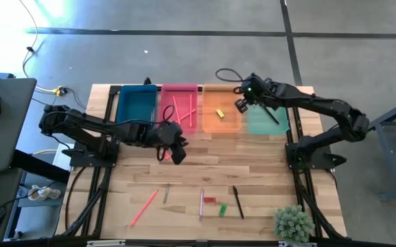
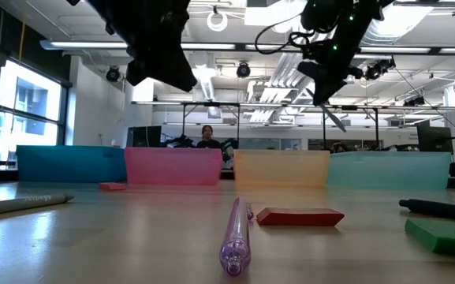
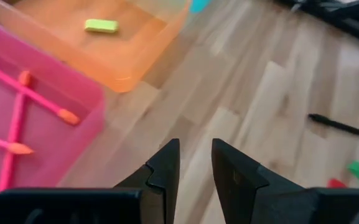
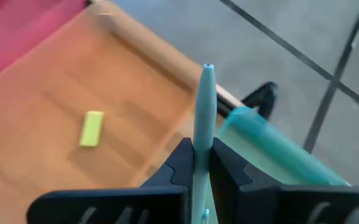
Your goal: Sort crayons/erasers/pens/pencils in bins
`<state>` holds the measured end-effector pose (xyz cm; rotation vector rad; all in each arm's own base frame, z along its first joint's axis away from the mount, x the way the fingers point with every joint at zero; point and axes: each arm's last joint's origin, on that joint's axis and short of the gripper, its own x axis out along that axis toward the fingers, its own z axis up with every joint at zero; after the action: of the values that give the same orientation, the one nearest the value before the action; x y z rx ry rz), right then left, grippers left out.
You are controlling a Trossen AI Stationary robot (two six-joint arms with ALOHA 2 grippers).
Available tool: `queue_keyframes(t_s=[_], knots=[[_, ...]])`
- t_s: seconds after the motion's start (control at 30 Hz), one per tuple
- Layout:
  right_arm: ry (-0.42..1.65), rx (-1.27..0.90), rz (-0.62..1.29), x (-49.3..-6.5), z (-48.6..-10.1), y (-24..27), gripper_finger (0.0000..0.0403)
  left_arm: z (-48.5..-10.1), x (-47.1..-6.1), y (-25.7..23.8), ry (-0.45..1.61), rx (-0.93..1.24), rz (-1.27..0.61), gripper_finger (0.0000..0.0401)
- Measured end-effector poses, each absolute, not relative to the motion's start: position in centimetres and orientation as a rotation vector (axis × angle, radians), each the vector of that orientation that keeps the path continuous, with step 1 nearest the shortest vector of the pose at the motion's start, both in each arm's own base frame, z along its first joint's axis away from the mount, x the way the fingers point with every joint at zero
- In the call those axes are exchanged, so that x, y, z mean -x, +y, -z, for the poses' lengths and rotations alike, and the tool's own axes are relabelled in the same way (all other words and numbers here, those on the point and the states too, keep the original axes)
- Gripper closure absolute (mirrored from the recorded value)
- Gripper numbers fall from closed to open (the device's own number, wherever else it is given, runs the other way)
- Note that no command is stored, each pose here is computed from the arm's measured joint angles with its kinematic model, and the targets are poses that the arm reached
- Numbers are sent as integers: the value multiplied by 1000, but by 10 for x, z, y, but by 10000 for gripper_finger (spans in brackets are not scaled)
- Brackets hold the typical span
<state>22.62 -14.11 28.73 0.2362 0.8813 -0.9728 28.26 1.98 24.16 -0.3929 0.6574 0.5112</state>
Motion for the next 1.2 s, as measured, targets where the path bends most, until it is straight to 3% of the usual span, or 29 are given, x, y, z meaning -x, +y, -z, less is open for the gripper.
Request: queue_keyframes(t_s=[0.33,0.5,0.93,1.2], knots=[[859,-325,1098,-207,-286,-169,391,-238,-275,54,733,414,-499,318],[901,-396,1144,-196,-266,-174,391,-238,-272,71,743,401,-493,317],[1003,-589,1113,-180,-220,-165,391,-237,-263,97,772,303,-447,315],[1052,-567,1111,-176,-212,-162,391,-237,-263,99,792,210,-399,315]])
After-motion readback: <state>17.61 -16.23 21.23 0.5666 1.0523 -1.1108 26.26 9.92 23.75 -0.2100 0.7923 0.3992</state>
